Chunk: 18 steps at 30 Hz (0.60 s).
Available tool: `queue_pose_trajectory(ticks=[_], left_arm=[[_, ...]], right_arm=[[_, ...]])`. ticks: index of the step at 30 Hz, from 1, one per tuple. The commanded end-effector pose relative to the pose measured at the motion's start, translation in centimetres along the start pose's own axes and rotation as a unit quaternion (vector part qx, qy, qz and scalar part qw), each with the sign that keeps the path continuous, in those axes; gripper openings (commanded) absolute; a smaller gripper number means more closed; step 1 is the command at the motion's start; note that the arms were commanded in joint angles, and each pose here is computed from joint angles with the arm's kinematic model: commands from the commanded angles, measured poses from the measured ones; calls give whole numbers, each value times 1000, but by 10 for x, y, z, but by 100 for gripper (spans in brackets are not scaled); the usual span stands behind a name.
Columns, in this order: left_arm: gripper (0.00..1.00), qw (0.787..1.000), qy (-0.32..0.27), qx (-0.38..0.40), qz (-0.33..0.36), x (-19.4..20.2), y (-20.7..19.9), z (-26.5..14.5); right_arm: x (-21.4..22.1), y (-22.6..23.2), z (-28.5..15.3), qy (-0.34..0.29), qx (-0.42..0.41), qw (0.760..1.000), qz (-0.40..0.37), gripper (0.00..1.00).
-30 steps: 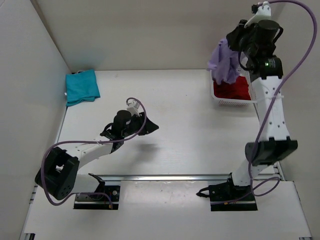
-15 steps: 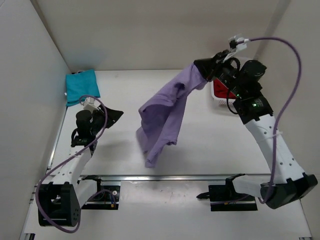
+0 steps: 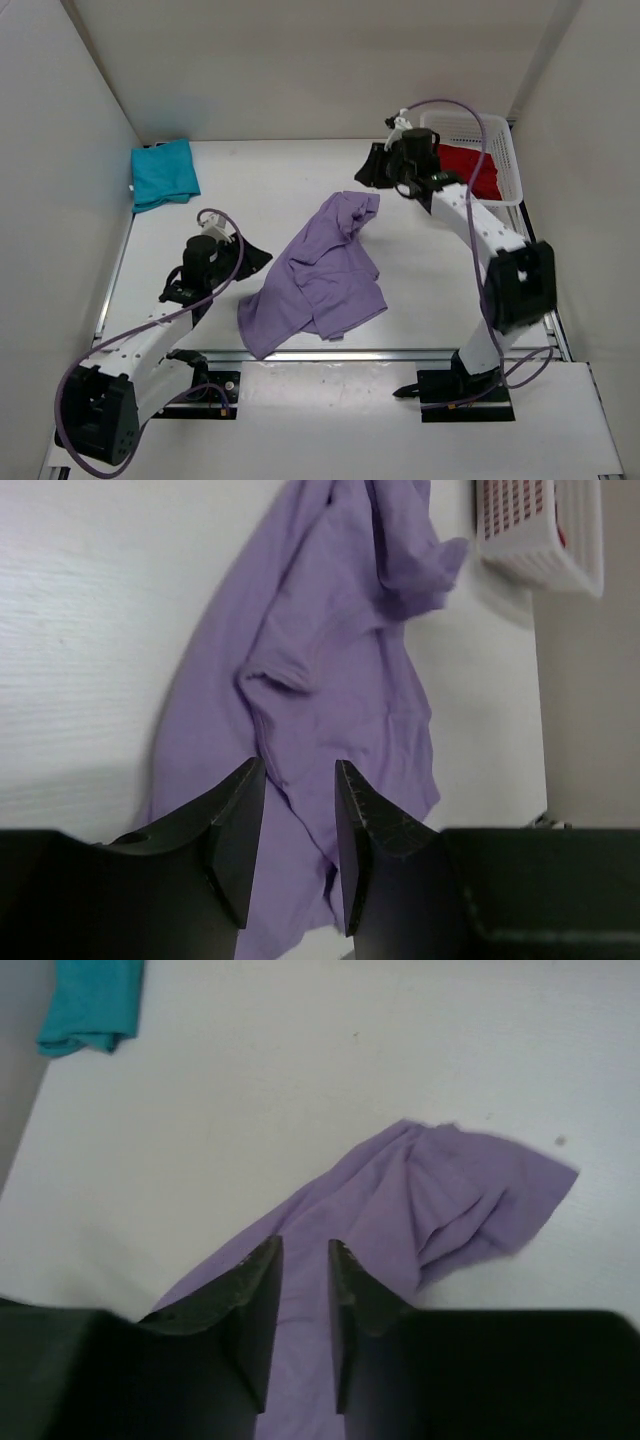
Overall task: Fold and stack the t-shirts
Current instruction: Move the tshirt to the center of the board, then flatten out the tshirt
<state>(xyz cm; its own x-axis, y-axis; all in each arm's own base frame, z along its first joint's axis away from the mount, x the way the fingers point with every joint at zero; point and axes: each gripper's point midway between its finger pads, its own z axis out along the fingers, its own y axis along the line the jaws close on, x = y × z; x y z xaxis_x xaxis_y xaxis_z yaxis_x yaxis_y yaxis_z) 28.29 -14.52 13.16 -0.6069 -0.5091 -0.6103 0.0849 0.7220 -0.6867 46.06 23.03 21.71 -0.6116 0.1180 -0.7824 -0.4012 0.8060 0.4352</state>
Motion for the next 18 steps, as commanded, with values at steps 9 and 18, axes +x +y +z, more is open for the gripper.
queue_pose_trajectory(ticks=[9, 18], left_arm=[[49, 995, 48, -89, 18, 56, 59, -15], [56, 989, 78, -120, 34, 85, 79, -17]], right_arm=[[202, 69, -65, 94, 2, 994, -53, 3], [224, 101, -56, 114, -34, 985, -123, 33]])
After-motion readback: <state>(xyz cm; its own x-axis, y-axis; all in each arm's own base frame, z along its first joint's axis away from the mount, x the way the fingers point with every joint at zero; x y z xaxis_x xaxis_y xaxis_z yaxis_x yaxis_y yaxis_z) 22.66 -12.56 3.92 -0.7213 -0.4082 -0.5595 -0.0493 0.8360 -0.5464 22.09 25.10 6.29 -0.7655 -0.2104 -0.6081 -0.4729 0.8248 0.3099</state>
